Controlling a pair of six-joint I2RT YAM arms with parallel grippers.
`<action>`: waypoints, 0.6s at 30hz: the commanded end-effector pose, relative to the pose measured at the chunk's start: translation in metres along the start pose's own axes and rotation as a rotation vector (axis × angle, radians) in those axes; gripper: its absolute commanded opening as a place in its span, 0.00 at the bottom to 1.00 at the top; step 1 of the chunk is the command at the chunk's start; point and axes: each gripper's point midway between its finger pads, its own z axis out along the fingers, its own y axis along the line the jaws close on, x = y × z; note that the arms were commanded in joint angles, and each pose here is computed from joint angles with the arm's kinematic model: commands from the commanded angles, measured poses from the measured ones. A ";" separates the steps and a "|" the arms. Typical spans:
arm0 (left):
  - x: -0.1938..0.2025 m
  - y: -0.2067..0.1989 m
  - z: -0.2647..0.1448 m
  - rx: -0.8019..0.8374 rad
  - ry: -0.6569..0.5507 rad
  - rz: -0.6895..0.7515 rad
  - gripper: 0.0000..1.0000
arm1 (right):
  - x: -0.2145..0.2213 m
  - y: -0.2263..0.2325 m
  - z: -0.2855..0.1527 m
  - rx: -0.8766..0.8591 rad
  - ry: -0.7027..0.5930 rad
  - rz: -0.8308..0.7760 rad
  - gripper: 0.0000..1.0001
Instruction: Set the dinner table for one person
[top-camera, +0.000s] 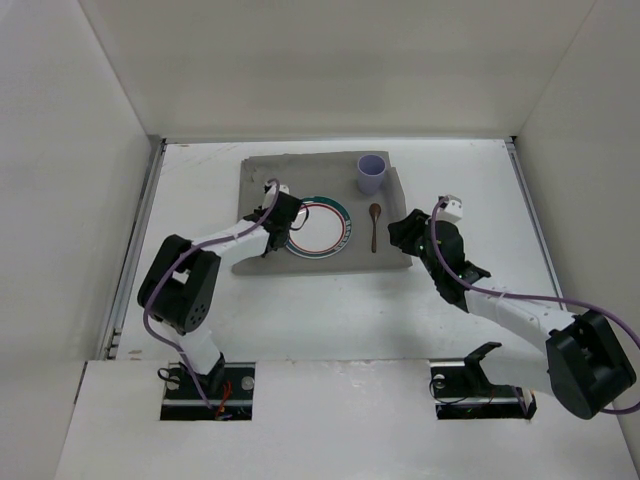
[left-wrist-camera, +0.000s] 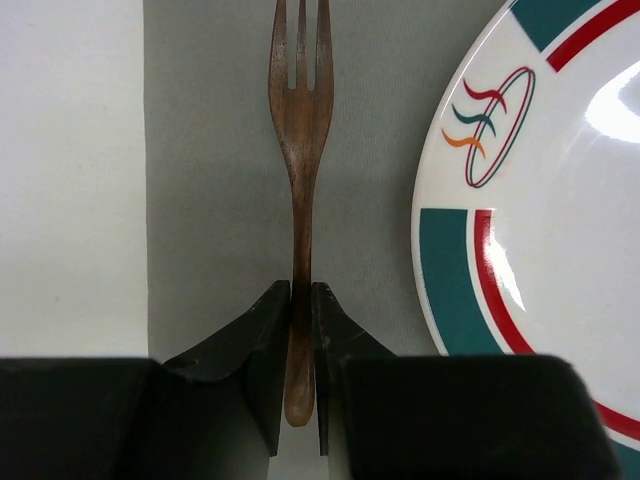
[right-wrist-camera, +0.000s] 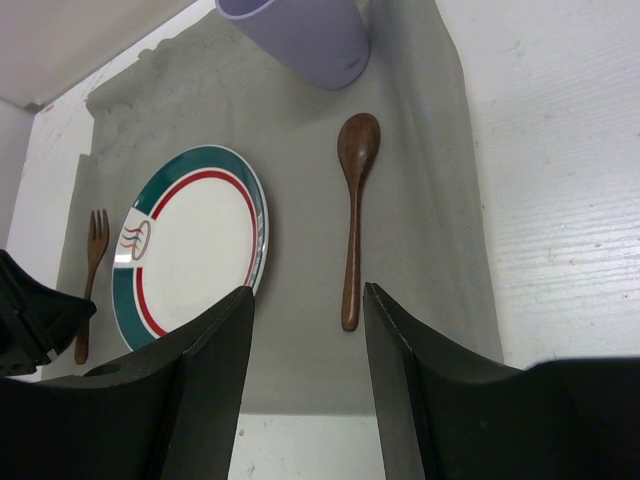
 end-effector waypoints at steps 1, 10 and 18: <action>0.004 0.007 0.002 -0.021 0.016 0.025 0.12 | -0.019 0.010 0.001 -0.030 -0.068 0.020 0.54; 0.005 0.004 0.009 -0.031 0.010 0.029 0.18 | -0.016 0.011 0.002 -0.033 -0.058 0.021 0.54; 0.000 0.015 0.002 -0.058 -0.025 -0.016 0.36 | -0.017 0.011 0.002 -0.031 -0.058 0.018 0.54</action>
